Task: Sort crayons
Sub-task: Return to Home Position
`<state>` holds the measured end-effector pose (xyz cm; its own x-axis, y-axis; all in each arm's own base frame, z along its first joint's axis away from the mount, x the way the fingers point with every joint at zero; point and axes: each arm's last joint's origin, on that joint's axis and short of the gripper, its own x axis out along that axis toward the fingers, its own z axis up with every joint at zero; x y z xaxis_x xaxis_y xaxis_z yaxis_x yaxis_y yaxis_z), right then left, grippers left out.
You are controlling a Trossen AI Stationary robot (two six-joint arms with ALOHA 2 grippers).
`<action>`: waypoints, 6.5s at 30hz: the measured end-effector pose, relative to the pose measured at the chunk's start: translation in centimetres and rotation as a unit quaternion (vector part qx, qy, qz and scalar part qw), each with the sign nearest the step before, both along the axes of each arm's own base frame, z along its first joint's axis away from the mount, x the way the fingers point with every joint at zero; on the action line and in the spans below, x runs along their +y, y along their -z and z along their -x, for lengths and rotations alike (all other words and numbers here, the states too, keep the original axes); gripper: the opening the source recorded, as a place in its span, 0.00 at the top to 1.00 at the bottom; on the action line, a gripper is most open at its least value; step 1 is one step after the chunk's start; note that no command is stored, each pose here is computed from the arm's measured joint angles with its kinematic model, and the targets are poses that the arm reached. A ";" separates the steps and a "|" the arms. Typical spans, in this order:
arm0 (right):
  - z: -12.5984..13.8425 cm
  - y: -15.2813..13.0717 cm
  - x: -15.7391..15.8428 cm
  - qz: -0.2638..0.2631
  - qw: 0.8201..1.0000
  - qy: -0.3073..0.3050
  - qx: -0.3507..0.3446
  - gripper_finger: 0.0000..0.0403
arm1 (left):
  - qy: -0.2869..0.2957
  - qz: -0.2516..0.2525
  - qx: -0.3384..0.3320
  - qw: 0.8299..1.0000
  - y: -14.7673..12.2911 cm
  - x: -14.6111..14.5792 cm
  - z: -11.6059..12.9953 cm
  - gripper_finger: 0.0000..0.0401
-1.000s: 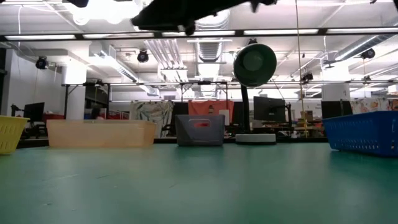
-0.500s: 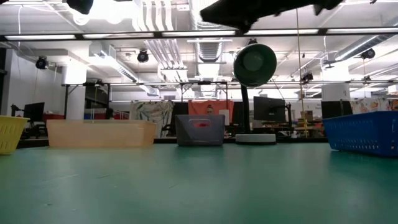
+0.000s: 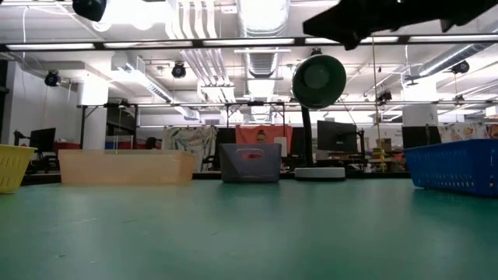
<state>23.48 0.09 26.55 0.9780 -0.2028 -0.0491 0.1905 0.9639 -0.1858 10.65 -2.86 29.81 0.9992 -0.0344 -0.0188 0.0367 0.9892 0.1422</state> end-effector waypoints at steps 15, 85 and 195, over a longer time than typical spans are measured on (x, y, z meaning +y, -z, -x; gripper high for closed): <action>4.5 0.7 -0.2 -0.002 0.999 0.002 -0.041 0.80 | -0.002 0.020 -0.058 0.998 2.8 0.9 2.5 0.90; 14.3 7.0 -0.6 -0.033 0.982 0.002 -0.184 0.83 | -0.124 0.061 -0.124 0.983 11.1 4.0 1.1 0.90; 13.9 9.0 -1.1 -0.046 0.991 0.091 -0.085 0.83 | -0.110 0.076 -0.023 0.991 12.5 4.4 0.9 0.90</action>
<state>9.59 -1.01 17.54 0.9213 -0.3790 0.0873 0.3839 0.9221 -0.0482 9.76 1.53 17.33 0.9827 0.1847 0.0154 -0.1845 0.9827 -0.0134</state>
